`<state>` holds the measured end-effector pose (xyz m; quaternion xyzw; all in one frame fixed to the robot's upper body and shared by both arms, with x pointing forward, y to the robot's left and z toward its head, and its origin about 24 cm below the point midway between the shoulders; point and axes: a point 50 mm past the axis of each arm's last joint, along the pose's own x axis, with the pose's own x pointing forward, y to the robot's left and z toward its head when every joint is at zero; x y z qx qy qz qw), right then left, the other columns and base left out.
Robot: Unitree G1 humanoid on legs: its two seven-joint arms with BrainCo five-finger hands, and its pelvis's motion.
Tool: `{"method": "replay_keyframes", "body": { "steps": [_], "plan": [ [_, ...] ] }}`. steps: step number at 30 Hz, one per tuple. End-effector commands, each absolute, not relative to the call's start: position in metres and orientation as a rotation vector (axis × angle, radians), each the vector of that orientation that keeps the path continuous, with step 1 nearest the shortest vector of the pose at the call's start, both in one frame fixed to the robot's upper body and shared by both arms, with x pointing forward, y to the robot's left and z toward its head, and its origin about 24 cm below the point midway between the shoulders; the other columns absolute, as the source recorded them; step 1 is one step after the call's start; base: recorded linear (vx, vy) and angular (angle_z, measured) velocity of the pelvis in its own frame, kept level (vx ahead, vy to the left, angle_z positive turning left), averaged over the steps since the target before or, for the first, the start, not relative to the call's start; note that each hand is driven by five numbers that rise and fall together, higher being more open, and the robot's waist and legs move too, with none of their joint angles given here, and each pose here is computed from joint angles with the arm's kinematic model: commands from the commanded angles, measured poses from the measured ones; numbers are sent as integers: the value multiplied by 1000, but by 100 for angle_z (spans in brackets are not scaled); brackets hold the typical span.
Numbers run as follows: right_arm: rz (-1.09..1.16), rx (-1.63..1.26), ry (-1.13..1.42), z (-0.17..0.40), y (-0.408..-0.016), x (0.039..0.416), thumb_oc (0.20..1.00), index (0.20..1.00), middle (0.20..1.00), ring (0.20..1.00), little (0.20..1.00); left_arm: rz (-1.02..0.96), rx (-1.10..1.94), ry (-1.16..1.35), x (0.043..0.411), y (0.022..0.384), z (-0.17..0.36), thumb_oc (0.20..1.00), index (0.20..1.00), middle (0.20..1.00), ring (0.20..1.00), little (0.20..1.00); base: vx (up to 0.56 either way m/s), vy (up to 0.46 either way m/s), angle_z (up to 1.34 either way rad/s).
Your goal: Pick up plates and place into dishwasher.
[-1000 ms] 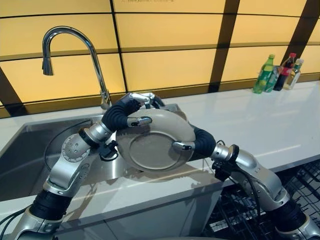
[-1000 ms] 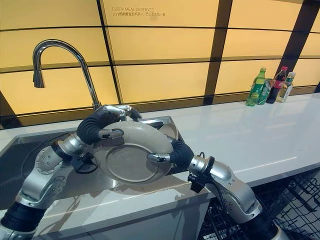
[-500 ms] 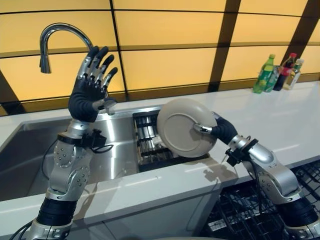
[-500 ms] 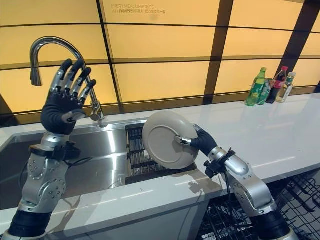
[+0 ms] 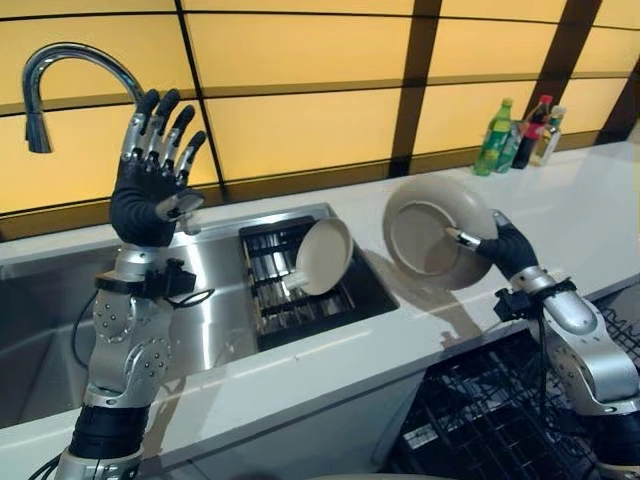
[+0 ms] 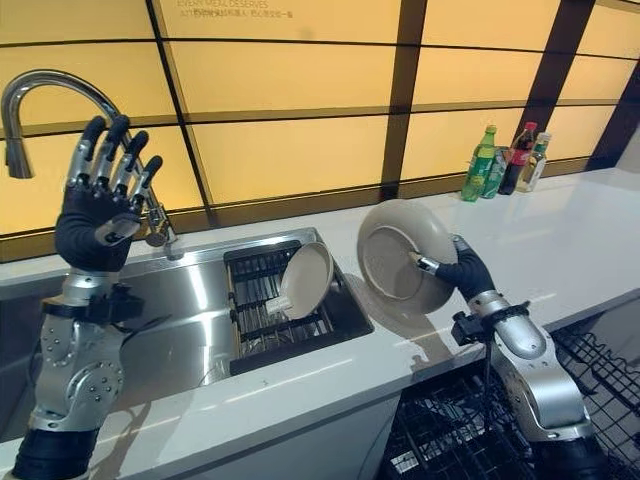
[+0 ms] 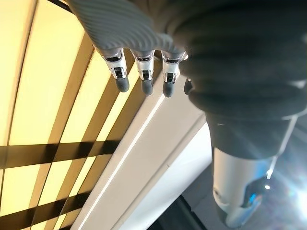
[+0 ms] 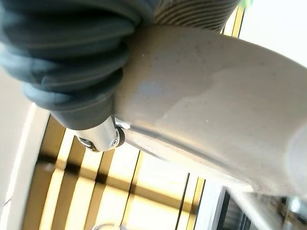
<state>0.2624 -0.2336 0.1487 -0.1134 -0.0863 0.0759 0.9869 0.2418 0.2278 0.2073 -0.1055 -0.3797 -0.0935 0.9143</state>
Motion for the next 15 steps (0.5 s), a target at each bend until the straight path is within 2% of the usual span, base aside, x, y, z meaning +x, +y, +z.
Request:
{"method": "replay_keyframes", "body": {
  "steps": [1,7,15],
  "plan": [
    [-19,-286,-365,187,-256,263,200,200,200,200,200,-104,-204,-783,246,246,212,1000,1000,1000,1000,1000,12,-46,-40],
    [-170,-285,-299,169,-289,241,200,200,200,200,200,0,-213,-719,243,268,198,1000,1000,1000,1000,1000,14,-72,-28],
    [-389,-316,-109,130,-328,223,200,200,200,200,200,33,-200,-689,243,278,192,1000,1000,1000,1000,1000,10,-90,-9]
  ]
}}
